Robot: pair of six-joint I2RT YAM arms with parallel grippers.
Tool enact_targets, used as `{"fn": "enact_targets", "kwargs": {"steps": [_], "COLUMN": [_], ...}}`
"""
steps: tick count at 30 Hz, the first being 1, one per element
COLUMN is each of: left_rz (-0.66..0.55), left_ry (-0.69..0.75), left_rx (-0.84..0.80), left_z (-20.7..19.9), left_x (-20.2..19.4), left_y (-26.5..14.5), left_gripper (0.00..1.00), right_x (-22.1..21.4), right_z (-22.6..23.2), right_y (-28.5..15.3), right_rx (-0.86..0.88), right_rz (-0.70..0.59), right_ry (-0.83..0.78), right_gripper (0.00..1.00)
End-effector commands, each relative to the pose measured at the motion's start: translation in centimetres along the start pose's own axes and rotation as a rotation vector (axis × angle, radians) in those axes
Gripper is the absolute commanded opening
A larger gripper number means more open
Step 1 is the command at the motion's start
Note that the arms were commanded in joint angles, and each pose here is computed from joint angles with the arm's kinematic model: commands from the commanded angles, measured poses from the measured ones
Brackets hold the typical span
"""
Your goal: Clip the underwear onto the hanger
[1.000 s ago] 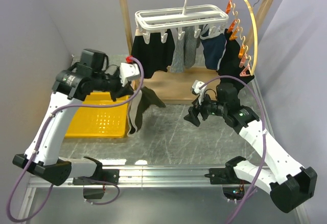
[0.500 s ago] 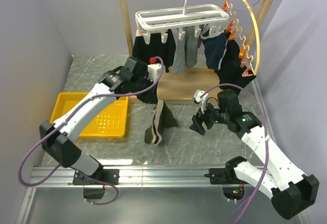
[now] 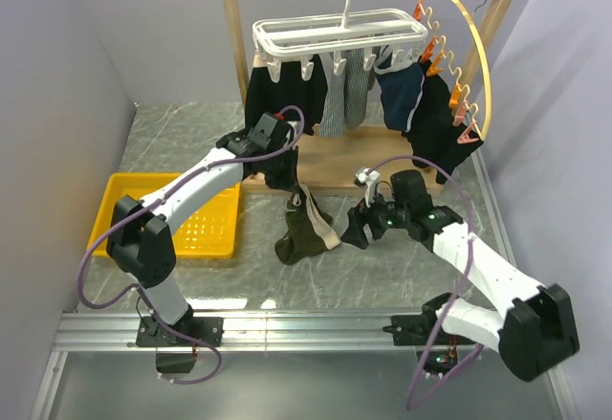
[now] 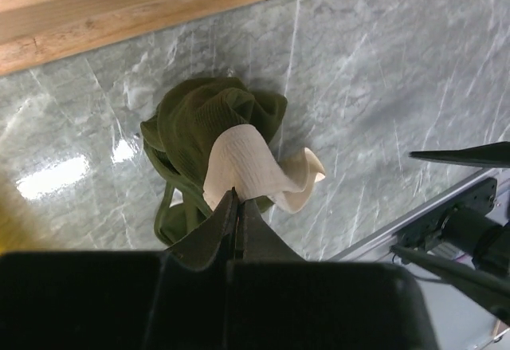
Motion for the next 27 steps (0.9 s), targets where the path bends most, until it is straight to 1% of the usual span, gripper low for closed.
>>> {"fn": "enact_targets", "kwargs": {"steps": [1,3,4,5,7,8,13,17,19,21,22,23,24,27], "left_rz": [-0.055,-0.049,-0.045,-0.044,-0.043,-0.044,-0.036,-0.027,-0.021,-0.007,-0.002,0.007,0.014,0.045], "left_ry": [-0.064,-0.077,-0.085,-0.089,-0.094,-0.095,-0.091,-0.084,-0.085,-0.083,-0.084,-0.086,-0.085,-0.09], "left_rx": [-0.026,-0.028,-0.036,-0.036,-0.042,-0.044,-0.067,-0.089,-0.096,-0.109,-0.11,-0.113,-0.12,-0.118], "left_z": [-0.2,0.2,0.4,0.6,0.8,0.8,1.0,1.0,1.0,1.0,1.1,1.2,1.1,1.4], "left_x": [1.7,1.8,1.9,1.9,1.9,1.9,1.8,1.8,1.8,1.7,1.7,1.6,1.5,1.2], "left_y": [0.0,0.2,0.2,0.3,0.3,0.4,0.5,0.8,0.8,1.0,1.3,1.4,1.5,2.2], "left_gripper": [0.0,0.0,0.0,0.0,0.0,0.0,0.0,0.0,0.0,0.0,0.0,0.0,0.0,0.0], "right_x": [1.2,0.8,0.7,0.1,-0.1,-0.7,-1.5,-1.9,-1.7,-2.0,-1.9,-2.1,-1.7,-1.5], "right_z": [-0.5,-0.6,-0.6,-0.5,-0.5,-0.6,-1.3,-2.2,-2.4,-2.7,-2.8,-2.8,-3.1,-3.1], "right_y": [1.7,2.5,2.7,3.3,3.8,4.3,5.9,7.7,8.2,8.7,8.8,9.0,9.2,9.2], "right_rx": [0.035,0.061,0.089,0.105,0.136,0.141,0.151,0.159,0.165,0.162,0.158,0.159,0.157,0.154], "right_rz": [-0.064,-0.026,-0.026,-0.004,-0.006,0.019,0.072,0.121,0.117,0.121,0.12,0.129,0.103,0.09], "right_ry": [0.076,0.143,0.158,0.214,0.247,0.299,0.394,0.465,0.484,0.504,0.511,0.523,0.51,0.511], "right_gripper": [0.84,0.84,0.84,0.84,0.84,0.83,0.8,0.72,0.7,0.65,0.59,0.56,0.54,0.46]}}
Point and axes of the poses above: each gripper's point midway between its finger pads, its own y axis out along the fingers, its own z axis along the line the jaws close on, x = y × z, the point moved 10 cm from there along -y, back along the fingers, and after that the axes turned 3 degrees about y, right-handed, at the moved point
